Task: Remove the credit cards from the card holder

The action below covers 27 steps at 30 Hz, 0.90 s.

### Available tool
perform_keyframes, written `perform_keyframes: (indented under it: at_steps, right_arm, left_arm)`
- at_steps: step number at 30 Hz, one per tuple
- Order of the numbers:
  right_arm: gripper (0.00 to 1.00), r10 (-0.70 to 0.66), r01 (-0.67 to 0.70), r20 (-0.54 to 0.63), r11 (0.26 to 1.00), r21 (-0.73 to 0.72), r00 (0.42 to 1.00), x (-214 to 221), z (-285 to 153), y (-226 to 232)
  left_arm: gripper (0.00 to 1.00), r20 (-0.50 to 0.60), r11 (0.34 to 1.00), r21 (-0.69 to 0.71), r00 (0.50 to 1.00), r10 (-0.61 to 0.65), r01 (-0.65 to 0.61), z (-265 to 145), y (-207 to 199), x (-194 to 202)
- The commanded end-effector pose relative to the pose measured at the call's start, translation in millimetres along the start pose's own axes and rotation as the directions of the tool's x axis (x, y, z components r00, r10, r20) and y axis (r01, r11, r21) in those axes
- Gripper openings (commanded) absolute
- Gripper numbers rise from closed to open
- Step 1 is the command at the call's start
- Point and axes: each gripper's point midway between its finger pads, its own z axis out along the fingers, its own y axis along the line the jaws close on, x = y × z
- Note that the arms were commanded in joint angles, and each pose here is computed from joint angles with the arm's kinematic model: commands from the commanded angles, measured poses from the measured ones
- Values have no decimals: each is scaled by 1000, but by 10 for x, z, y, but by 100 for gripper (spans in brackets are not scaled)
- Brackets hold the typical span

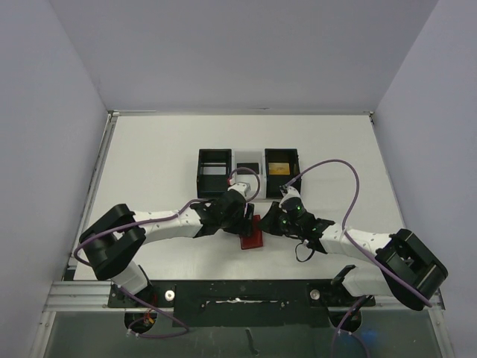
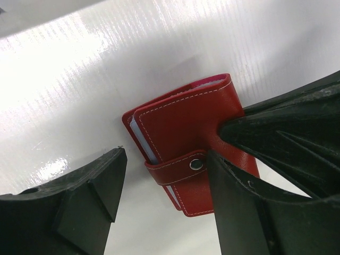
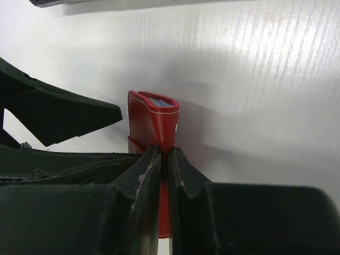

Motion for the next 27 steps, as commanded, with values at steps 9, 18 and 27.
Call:
perform_keyframes:
  at_steps: [9,18,27]
  right_arm:
    - [0,-2,10,91,997,-82,996,-285,-66,303]
    - [0,16,-14,104,1000,-27,994,-320,-102,153]
    - [0,27,-28,103,1000,8,994,-304,-116,46]
  left_arm:
    - [52,15,994,-78,997,74,-73,16,32,-75]
    - [30,17,974,-210,995,95,-89,-79,390,35]
    - [23,28,949,-310,997,66,-54,-122,601,76]
